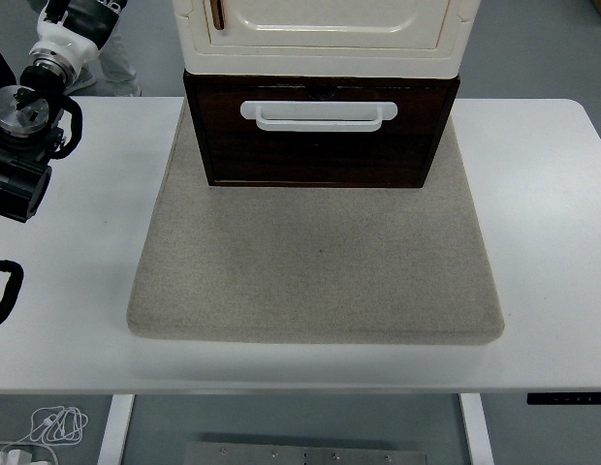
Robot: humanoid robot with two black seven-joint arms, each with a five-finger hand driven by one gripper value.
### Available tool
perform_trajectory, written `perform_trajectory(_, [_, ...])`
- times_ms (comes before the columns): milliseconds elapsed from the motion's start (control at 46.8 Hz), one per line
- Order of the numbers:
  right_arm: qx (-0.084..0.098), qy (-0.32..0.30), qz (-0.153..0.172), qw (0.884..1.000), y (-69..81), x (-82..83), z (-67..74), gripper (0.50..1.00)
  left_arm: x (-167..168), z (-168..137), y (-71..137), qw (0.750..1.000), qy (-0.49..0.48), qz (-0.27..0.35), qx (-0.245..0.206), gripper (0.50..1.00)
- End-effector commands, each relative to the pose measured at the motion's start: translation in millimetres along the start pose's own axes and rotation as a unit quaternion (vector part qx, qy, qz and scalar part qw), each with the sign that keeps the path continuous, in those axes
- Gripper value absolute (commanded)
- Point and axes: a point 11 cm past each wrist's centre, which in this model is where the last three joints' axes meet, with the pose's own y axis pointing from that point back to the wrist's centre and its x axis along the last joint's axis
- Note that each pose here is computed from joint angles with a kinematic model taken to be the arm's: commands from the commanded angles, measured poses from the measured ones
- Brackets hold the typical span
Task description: Open the drawer under the combination cabinet
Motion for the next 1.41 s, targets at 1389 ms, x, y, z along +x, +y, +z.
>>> perform_trajectory(1389, [0.0, 0.0, 0.0, 1.0, 0.0, 0.0, 0.1, 0.926, -220, 164, 29, 0.911, -0.325, -0.244, -0.067, 1.0])
